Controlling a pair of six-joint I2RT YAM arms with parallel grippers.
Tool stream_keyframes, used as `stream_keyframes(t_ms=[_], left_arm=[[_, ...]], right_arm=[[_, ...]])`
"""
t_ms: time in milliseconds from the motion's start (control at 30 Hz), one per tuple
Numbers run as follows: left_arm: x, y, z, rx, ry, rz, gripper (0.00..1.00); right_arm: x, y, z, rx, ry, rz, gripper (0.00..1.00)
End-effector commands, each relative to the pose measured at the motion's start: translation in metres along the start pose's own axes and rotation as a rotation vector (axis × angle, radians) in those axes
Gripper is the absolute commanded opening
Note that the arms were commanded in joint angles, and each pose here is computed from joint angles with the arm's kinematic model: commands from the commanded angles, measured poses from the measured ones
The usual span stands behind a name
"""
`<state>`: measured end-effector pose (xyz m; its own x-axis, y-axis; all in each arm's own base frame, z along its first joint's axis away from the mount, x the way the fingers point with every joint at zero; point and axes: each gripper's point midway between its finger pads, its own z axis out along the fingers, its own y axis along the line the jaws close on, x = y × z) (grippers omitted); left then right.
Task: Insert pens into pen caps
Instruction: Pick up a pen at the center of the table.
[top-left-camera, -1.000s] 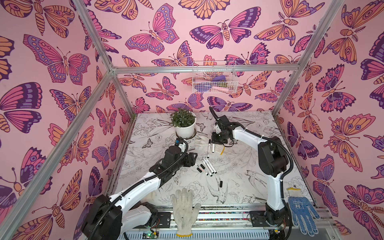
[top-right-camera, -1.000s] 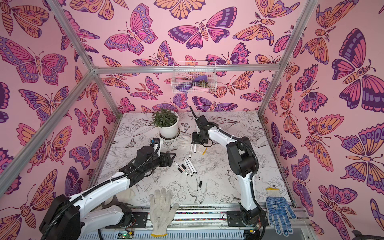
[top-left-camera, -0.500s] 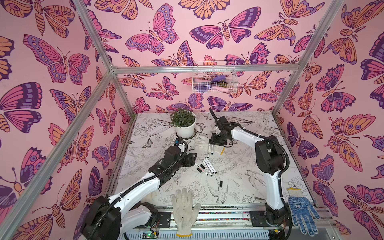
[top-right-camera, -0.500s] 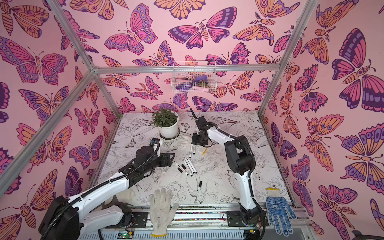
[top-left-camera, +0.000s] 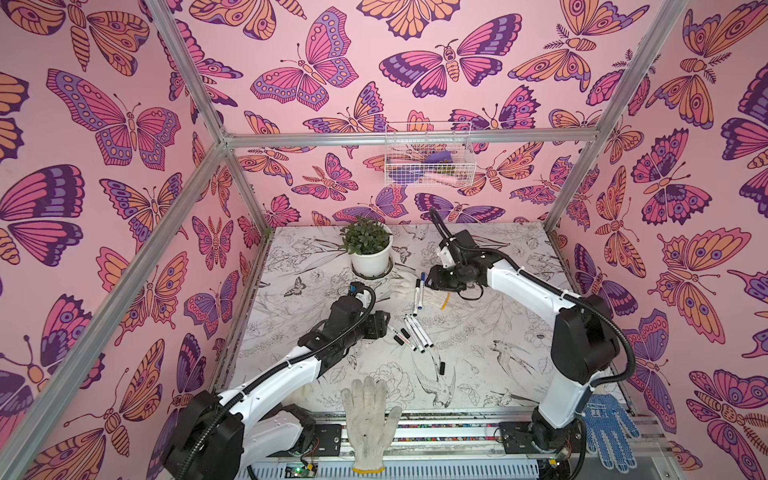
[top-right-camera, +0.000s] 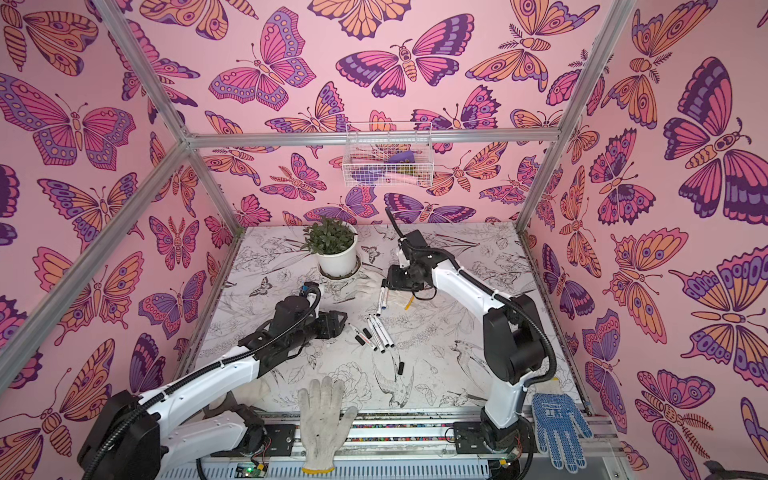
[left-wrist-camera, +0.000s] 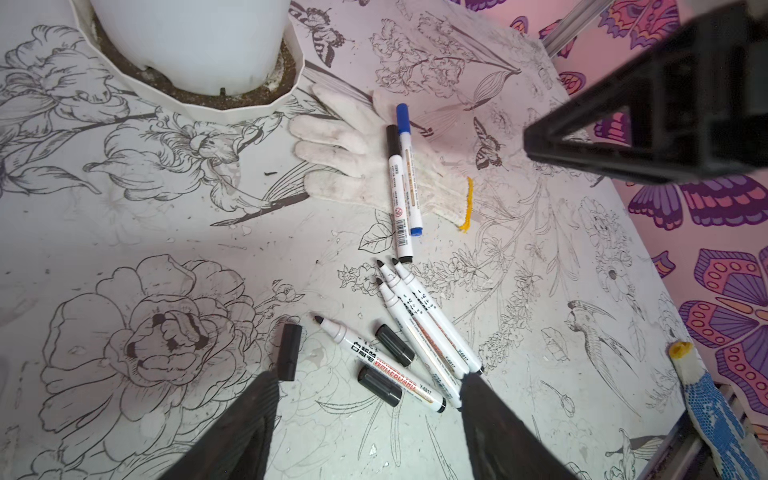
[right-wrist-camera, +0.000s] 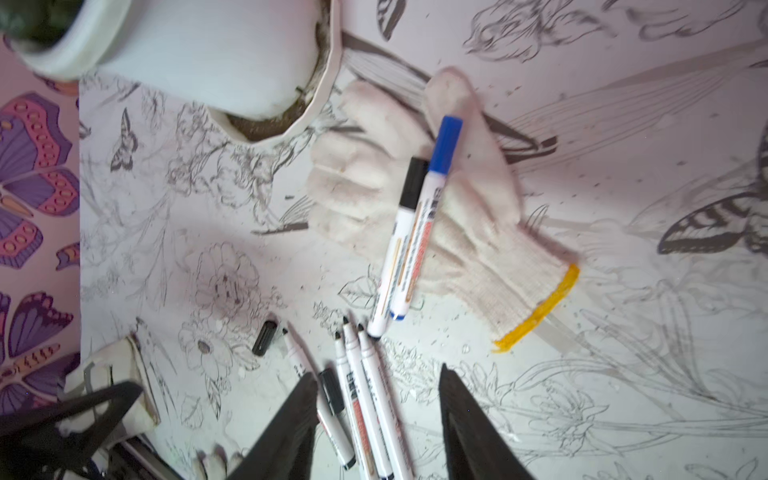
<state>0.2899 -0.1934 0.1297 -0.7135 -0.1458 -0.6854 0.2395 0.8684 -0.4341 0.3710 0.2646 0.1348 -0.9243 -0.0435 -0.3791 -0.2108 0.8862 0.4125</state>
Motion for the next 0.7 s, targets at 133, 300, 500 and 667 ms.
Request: stream_keyframes(t_ms=[133, 300, 500, 667], left_arm=[[0.009, 0.024, 0.013, -0.106, 0.030, -0.080, 0.70], [0.004, 0.021, 0.011, -0.100, 0.017, -0.080, 0.70], [0.005, 0.024, 0.007, -0.105, 0.005, -0.084, 0.71], [0.004, 0.024, 0.004, -0.102, -0.005, -0.085, 0.71]], right_arm=[[0.094, 0.007, 0.039, 0.092, 0.263, -0.231, 0.45], [0.090, -0.002, 0.052, 0.153, 0.249, -0.225, 0.42], [0.091, -0.011, 0.066, 0.192, 0.274, -0.240, 0.35], [0.092, -0.014, 0.074, 0.201, 0.287, -0.244, 0.35]])
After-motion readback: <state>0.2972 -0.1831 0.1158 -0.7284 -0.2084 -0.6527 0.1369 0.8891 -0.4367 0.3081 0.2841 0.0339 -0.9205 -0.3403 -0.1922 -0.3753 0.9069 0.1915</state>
